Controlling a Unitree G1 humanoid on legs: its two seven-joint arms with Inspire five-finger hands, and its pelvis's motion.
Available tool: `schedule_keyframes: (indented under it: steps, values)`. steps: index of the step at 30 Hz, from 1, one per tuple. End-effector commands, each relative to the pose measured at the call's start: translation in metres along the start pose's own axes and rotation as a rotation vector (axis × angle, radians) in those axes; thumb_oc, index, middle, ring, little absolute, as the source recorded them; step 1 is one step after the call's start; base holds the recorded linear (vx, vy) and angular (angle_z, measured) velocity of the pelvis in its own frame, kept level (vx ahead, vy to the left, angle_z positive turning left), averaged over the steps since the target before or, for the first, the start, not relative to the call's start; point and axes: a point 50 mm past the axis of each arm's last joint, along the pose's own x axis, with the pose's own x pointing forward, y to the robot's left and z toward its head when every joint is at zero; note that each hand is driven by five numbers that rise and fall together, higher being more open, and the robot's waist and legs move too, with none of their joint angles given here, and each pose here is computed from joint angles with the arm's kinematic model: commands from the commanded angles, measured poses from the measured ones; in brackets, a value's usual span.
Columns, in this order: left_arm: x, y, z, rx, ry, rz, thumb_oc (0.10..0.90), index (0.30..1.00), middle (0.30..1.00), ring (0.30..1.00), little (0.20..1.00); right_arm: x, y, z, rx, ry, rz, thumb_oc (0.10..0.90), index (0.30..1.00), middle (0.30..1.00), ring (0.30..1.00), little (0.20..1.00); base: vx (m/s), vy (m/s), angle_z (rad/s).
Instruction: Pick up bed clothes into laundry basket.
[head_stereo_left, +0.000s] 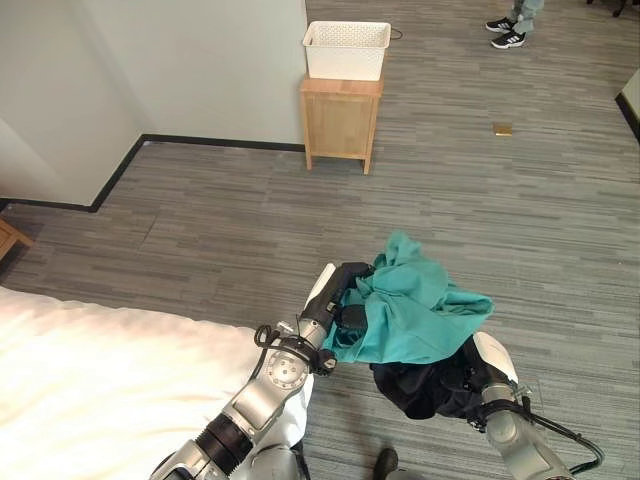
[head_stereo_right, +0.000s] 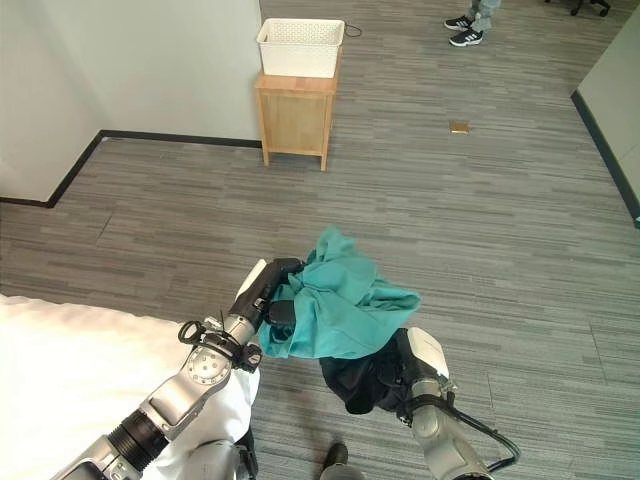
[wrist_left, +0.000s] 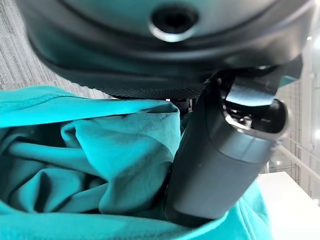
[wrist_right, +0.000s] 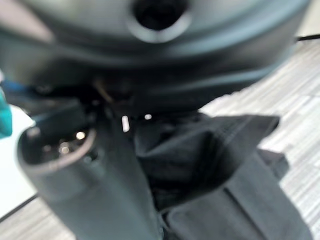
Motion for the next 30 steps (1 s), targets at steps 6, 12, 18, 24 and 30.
schedule_keyframes:
  steps: [6,12,18,24,30]
  values:
    - [0.016,-0.026,0.075,-0.116,-0.340,-0.068,0.400,0.300,0.300,0.300,0.300,0.020,-0.053,0.040,-0.023,-0.197,-0.215,0.400,0.300,0.300,0.300,0.300,0.19,-0.063,0.01]
    - [0.012,-0.019,0.070,-0.126,-0.322,-0.052,0.400,0.300,0.300,0.300,0.300,0.026,-0.035,0.067,-0.044,-0.279,-0.158,0.400,0.300,0.300,0.300,0.300,0.34,0.071,-0.23]
    - [0.011,-0.009,0.076,-0.066,-0.344,-0.055,0.400,0.300,0.300,0.300,0.300,0.034,-0.024,0.094,-0.042,-0.341,-0.144,0.400,0.300,0.300,0.300,0.300,0.27,0.015,-0.30]
    - [0.022,-0.005,0.094,-0.062,-0.417,0.007,0.400,0.300,0.300,0.300,0.300,0.039,-0.025,0.111,-0.097,-0.395,-0.114,0.400,0.300,0.300,0.300,0.300,0.35,0.103,-0.26]
    - [0.015,-0.006,0.073,-0.089,-0.351,0.015,0.400,0.300,0.300,0.300,0.300,0.034,-0.026,0.097,-0.116,-0.359,-0.103,0.400,0.300,0.300,0.300,0.300,0.48,-0.093,0.28]
